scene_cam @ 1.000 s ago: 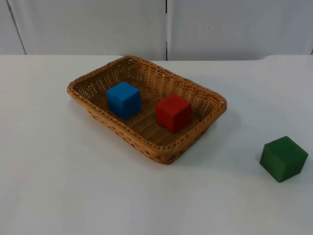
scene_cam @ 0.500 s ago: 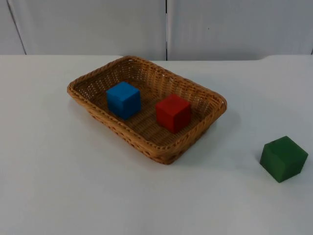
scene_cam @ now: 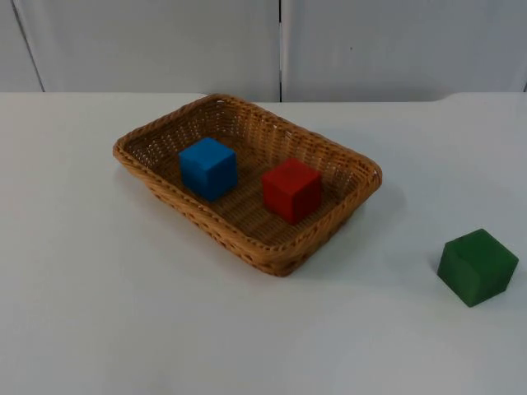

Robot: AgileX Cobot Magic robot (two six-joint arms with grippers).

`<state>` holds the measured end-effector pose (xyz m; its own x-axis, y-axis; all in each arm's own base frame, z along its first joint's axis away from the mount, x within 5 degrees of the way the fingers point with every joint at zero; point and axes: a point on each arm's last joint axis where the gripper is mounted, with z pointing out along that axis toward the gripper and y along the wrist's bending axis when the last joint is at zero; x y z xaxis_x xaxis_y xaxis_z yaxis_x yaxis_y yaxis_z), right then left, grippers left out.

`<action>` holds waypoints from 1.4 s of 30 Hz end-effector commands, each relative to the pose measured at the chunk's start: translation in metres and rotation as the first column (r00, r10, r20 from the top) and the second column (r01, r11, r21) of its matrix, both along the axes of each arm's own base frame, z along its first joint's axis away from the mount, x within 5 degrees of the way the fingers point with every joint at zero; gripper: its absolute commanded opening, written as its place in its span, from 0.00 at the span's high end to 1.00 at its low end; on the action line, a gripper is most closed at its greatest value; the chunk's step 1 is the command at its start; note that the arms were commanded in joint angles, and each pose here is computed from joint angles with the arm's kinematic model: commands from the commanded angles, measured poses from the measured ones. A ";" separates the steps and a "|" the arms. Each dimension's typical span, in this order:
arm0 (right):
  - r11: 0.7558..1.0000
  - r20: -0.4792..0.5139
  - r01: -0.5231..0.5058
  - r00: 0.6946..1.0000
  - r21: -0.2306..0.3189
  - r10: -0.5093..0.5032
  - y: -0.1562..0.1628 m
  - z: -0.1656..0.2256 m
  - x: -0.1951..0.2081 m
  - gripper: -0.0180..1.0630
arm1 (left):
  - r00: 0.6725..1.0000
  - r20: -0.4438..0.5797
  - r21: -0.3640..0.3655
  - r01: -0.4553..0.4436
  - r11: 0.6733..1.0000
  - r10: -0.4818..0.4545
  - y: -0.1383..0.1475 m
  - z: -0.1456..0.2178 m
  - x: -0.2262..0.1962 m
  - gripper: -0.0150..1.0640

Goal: Pick up one cube with each hand and place exactly two cubes into the same basket, leaving the remaining cube outside.

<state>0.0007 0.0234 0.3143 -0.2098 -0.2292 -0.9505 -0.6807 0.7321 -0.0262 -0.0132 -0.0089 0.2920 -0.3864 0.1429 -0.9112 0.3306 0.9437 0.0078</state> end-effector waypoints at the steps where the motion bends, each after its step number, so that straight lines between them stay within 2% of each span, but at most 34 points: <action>1: 0.999 -0.021 0.029 0.999 -0.021 -0.030 -0.005 -0.005 -0.003 0.28 | 1.000 -0.017 0.015 -0.020 1.000 0.020 0.002 -0.004 0.000 0.21; 7: 0.991 -0.084 0.120 0.989 -0.067 -0.125 -0.018 -0.017 -0.010 0.28 | 0.998 -0.032 0.054 -0.056 0.997 0.058 0.006 -0.007 0.001 0.21; 11: 0.984 -0.094 0.168 0.980 -0.058 -0.173 -0.025 -0.020 -0.015 0.28 | 0.996 -0.057 0.045 -0.061 0.997 0.063 0.006 -0.013 0.004 0.21; 13: 0.980 -0.095 0.183 0.977 -0.071 -0.190 -0.026 -0.024 -0.013 0.28 | 0.996 -0.058 0.033 -0.066 0.997 0.068 0.005 -0.017 0.007 0.21; 18: 0.980 -0.131 0.176 0.973 -0.094 -0.188 -0.023 -0.034 -0.009 0.28 | 0.995 -0.061 0.026 -0.078 0.997 0.080 0.006 -0.017 0.007 0.21; 38: 0.979 -0.131 0.180 0.973 -0.094 -0.191 -0.024 -0.034 -0.009 0.28 | 0.995 -0.061 0.026 -0.080 0.996 0.082 0.006 -0.017 0.007 0.21; 42: 0.979 -0.131 0.180 0.973 -0.094 -0.191 -0.024 -0.034 -0.009 0.28 | 0.990 -0.068 0.011 -0.127 0.992 0.128 0.009 -0.017 0.008 0.21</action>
<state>-0.0087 0.0004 0.2802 -0.3914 -0.2460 -0.8867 -0.5335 0.8458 0.0009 -0.0059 -0.0017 0.2753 -0.4673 0.1127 -0.8769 0.2310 0.9730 0.0020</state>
